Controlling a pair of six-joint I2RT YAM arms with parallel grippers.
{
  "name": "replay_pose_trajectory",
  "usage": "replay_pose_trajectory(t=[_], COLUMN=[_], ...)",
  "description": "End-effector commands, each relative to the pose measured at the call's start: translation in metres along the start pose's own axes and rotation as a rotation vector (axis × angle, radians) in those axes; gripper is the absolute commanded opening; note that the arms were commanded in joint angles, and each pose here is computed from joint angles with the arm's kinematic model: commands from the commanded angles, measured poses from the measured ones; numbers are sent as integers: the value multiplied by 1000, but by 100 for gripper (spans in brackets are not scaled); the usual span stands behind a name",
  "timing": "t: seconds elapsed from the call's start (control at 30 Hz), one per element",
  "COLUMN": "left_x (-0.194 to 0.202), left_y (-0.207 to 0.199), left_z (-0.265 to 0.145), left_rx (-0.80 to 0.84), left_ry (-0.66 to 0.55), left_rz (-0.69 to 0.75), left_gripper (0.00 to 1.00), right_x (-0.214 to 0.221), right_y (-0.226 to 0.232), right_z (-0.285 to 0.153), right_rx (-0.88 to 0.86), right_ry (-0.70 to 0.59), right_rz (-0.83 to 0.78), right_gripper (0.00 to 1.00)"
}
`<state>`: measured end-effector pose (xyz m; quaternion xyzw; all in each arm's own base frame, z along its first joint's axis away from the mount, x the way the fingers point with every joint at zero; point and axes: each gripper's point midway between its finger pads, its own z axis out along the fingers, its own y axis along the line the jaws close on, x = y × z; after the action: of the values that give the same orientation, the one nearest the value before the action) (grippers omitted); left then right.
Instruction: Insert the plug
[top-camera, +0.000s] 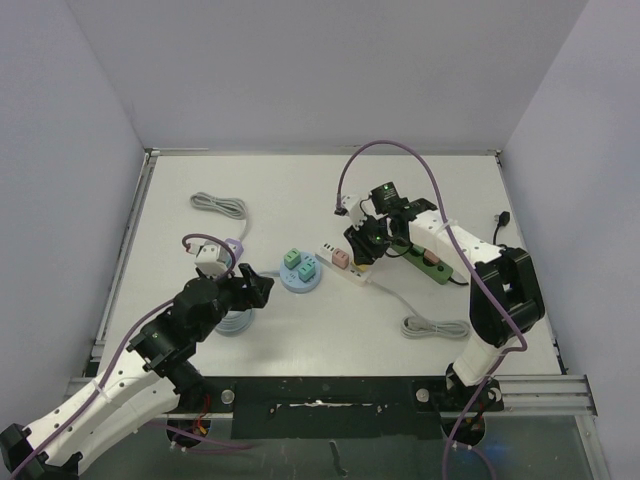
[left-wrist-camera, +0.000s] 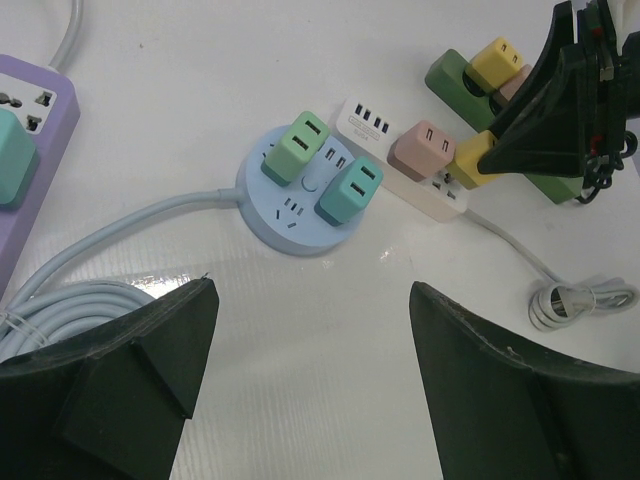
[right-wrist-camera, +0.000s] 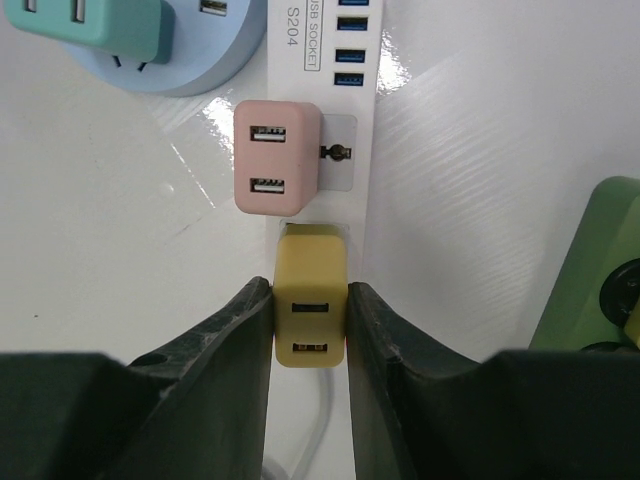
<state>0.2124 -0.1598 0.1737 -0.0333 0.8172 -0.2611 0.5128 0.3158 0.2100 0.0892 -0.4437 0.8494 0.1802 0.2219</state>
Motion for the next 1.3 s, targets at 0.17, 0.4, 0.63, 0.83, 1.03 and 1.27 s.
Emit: replay_pose_trajectory(t=[0.17, 0.4, 0.63, 0.83, 1.03, 1.27], left_x=[-12, -11, -10, -9, -10, -11], left_y=[-7, -5, -4, -3, -2, -2], left_z=[2, 2, 2, 2, 2, 0], left_rx=[18, 9, 7, 3, -2, -6], left_ry=[-42, -43, -41, -39, -43, -45], left_rz=[-20, -23, -27, -26, -32, -32], left_gripper=[77, 77, 77, 77, 77, 77], right_x=[0, -14, -3, 1, -4, 16], right_y=[5, 6, 14, 4, 6, 9], right_z=[-3, -12, -2, 8, 14, 24], right_rx=[-49, -49, -94, -39, 30, 61], right_ry=[62, 29, 63, 75, 38, 113], right_rz=[10, 29, 55, 65, 1, -30], right_gripper=[2, 3, 4, 4, 4, 4])
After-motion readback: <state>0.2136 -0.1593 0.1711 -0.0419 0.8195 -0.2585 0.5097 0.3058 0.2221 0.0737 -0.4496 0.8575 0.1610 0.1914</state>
